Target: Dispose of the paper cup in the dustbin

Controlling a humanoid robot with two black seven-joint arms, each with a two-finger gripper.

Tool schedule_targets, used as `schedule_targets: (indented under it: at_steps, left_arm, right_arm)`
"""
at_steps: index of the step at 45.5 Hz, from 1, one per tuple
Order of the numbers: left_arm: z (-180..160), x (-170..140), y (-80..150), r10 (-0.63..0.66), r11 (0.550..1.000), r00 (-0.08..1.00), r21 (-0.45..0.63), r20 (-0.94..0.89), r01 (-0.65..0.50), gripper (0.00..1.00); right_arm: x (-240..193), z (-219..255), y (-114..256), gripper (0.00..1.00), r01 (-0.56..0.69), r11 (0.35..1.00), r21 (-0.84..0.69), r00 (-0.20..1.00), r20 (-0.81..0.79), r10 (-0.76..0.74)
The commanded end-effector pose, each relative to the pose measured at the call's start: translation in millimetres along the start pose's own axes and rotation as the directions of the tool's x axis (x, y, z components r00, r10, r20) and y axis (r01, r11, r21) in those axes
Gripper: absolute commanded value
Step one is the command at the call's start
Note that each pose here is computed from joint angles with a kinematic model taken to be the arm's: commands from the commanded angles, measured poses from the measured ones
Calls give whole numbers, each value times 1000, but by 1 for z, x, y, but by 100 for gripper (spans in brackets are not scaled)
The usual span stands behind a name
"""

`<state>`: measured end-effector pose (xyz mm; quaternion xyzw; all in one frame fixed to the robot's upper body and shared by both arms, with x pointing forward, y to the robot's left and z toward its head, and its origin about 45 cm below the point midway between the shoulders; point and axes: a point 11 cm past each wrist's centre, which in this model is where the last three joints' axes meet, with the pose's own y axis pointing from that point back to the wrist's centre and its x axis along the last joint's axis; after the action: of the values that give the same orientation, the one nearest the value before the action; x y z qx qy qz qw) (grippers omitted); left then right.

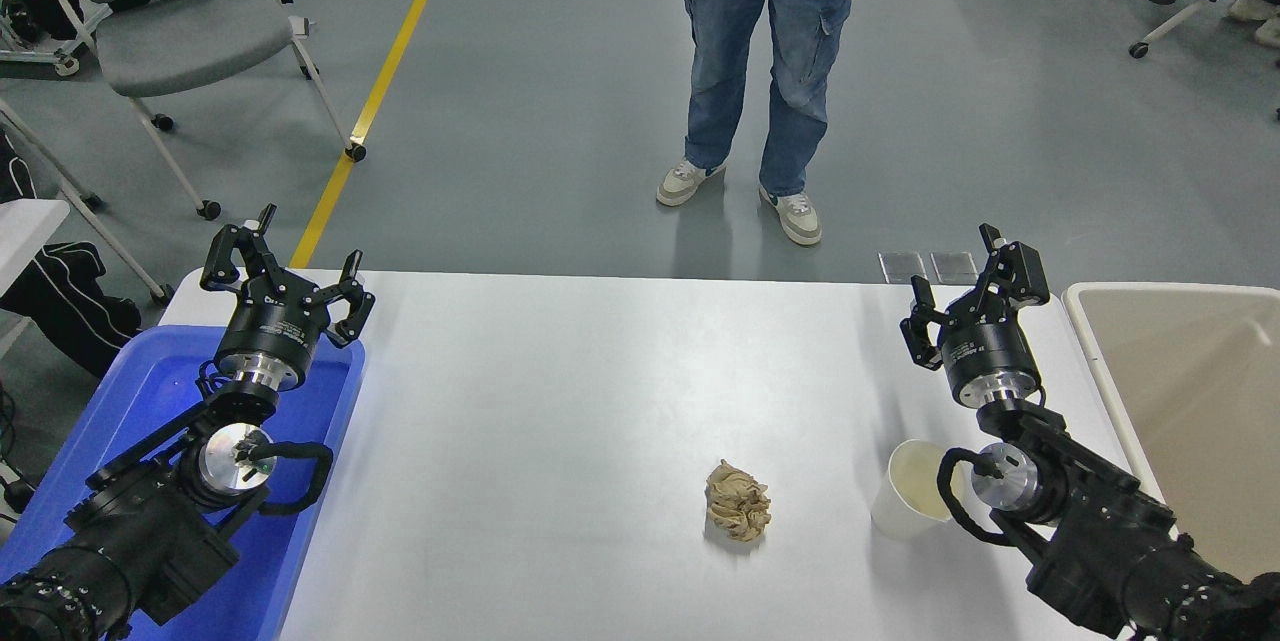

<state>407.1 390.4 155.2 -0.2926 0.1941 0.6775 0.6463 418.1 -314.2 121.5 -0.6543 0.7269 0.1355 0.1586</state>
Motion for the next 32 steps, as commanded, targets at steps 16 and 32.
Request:
schedule_targets:
  at_steps: [16, 32]
  left_arm:
    - [0, 0, 0, 4, 1000, 1000, -21, -6, -4, 100]
    - [0, 0, 0, 4, 1000, 1000, -21, -6, -4, 100]
  right_arm:
    - [0, -1, -1, 100, 1, 1000, 2, 1000, 2, -1]
    - [1, -1, 0, 100, 6, 1000, -3, 1000, 5, -6]
